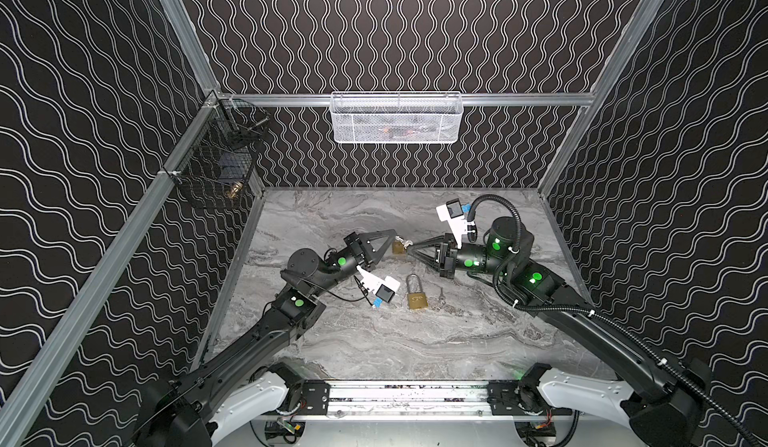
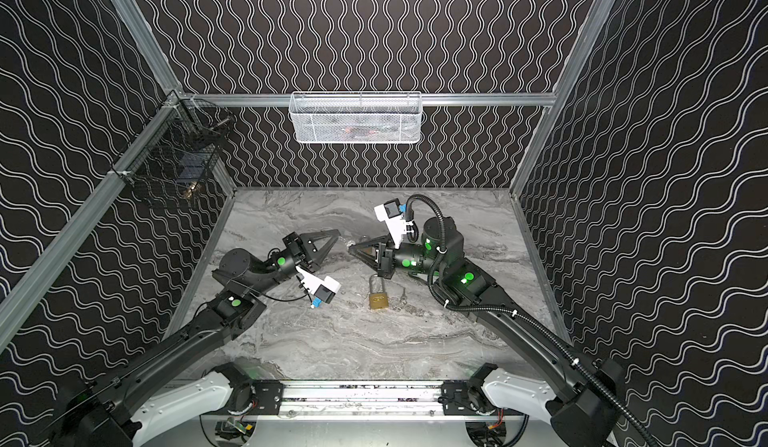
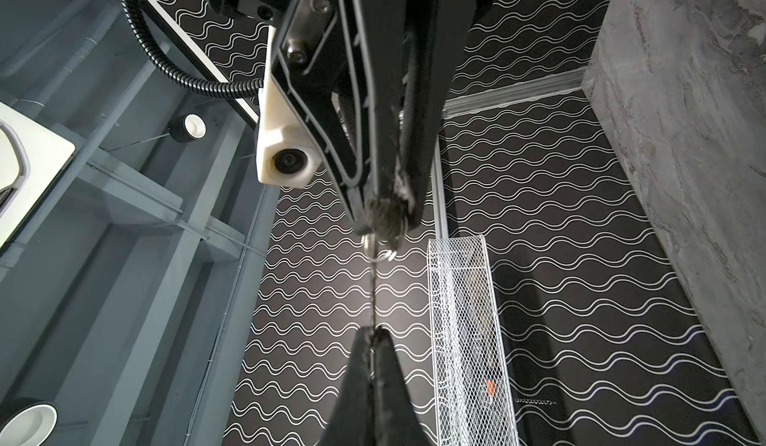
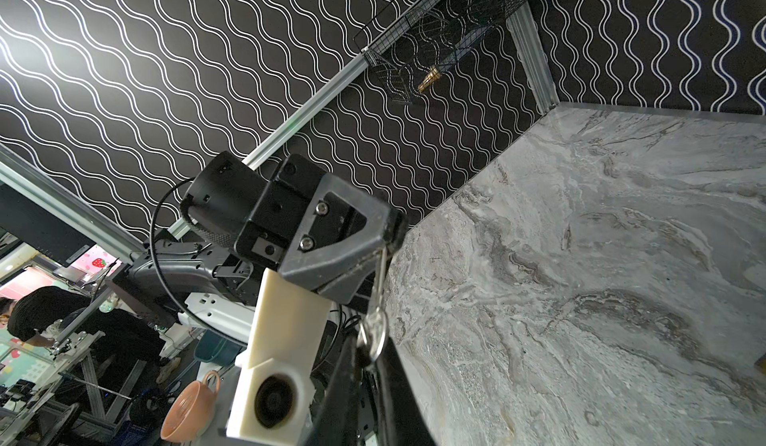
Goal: Unlock with the key
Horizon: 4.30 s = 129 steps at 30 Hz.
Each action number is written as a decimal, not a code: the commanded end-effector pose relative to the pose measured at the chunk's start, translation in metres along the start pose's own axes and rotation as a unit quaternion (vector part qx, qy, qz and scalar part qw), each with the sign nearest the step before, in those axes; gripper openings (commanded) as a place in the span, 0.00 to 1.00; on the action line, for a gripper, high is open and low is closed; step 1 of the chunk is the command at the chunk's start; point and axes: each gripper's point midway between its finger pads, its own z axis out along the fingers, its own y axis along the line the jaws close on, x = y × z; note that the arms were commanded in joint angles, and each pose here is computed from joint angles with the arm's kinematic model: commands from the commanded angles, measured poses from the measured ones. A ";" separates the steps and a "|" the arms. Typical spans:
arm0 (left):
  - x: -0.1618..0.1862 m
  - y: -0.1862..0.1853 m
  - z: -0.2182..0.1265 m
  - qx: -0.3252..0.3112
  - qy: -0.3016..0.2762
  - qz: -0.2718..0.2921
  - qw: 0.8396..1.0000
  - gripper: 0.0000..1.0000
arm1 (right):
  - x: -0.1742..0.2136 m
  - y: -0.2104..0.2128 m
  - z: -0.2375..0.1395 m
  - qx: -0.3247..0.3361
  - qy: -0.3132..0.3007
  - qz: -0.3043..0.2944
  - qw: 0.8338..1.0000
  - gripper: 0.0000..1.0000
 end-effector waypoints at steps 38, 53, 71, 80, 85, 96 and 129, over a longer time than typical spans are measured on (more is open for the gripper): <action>-0.025 0.006 -0.002 -0.014 -0.072 -0.076 0.994 0.00 | 0.000 0.015 0.011 -0.072 0.006 -0.003 0.997 0.00; -0.022 -0.001 -0.001 0.014 -0.066 -0.044 0.997 0.00 | 0.008 0.011 0.005 -0.051 0.016 -0.012 0.998 0.51; -0.036 0.001 -0.012 0.037 -0.099 -0.054 0.993 0.00 | -0.002 0.015 0.006 -0.052 0.018 -0.037 0.998 0.50; -0.034 0.002 -0.011 0.029 -0.092 -0.043 0.994 0.00 | 0.014 0.025 0.009 -0.098 0.067 -0.022 0.993 0.40; -0.033 0.002 -0.010 0.026 -0.090 -0.041 0.995 0.00 | 0.021 0.021 0.009 -0.093 0.077 -0.015 0.993 0.36; -0.035 0.003 -0.010 0.024 -0.097 -0.044 0.994 0.00 | 0.013 0.016 0.013 -0.081 0.063 -0.012 0.995 0.14; 0.091 -0.001 -0.062 -0.154 0.271 -0.620 0.720 0.99 | -0.001 -0.080 -0.045 0.177 -0.165 -0.162 0.957 0.00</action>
